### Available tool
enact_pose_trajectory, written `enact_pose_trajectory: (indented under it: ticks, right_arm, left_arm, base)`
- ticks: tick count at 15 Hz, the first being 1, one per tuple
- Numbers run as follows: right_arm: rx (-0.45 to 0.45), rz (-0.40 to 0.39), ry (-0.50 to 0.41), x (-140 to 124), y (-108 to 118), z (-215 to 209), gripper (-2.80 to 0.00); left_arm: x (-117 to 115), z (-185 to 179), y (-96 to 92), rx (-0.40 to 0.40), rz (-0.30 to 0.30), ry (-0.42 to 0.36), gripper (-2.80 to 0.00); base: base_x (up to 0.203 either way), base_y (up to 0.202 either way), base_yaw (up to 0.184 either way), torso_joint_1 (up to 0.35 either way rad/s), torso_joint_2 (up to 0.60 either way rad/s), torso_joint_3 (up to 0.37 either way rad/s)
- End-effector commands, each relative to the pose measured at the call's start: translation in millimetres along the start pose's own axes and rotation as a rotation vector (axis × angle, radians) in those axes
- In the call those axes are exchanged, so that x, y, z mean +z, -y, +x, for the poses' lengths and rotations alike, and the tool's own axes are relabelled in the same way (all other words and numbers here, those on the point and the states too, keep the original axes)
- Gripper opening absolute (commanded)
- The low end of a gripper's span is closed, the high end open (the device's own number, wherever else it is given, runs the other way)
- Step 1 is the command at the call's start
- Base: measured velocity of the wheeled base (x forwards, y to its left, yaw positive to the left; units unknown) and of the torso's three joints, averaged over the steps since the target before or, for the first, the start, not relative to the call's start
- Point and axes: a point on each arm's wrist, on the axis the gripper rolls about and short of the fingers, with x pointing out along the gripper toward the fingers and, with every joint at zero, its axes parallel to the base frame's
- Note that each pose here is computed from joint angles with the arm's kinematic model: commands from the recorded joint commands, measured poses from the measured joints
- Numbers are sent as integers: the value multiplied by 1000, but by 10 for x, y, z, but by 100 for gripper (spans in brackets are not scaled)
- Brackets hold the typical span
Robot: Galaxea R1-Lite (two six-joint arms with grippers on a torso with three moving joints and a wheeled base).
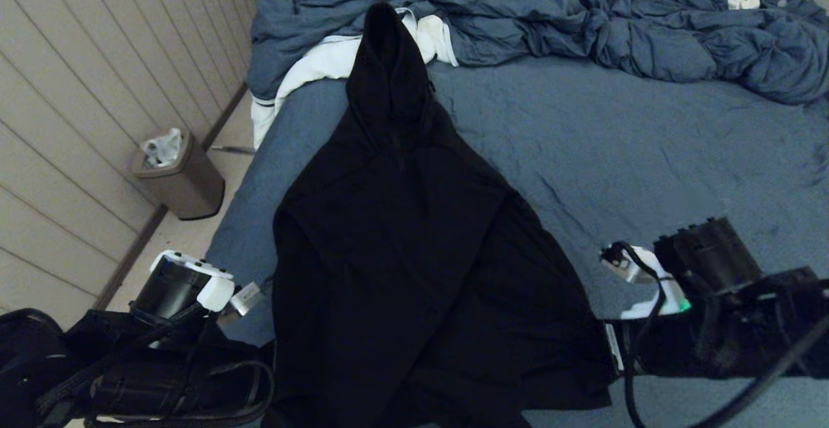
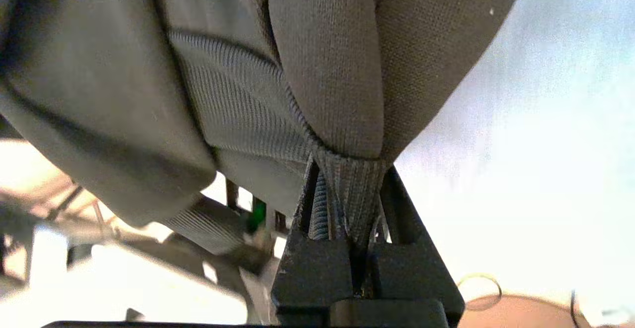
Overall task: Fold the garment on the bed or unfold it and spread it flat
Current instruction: Fold the black sweatshirt
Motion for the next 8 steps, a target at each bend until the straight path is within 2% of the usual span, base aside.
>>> enact_pose_trajectory:
  ticks: [1, 4, 8]
  right_arm:
    - [16, -12, 19, -225, 10, -193, -280]
    - [31, -35, -16, -551, 37, -277, -280]
    - [44, -47, -32, -808, 83, -361, -280]
  left_arm:
    - [-66, -5, 15, -5, 10, -18, -280]
    - [-199, 9, 28, -4, 35, -61, -280]
    - [-349, -93, 42, 1, 53, -101, -280]
  base:
    - [0, 0, 0, 0, 0, 0]
    - [0, 0, 0, 0, 0, 0]
    - [0, 0, 0, 0, 0, 0]
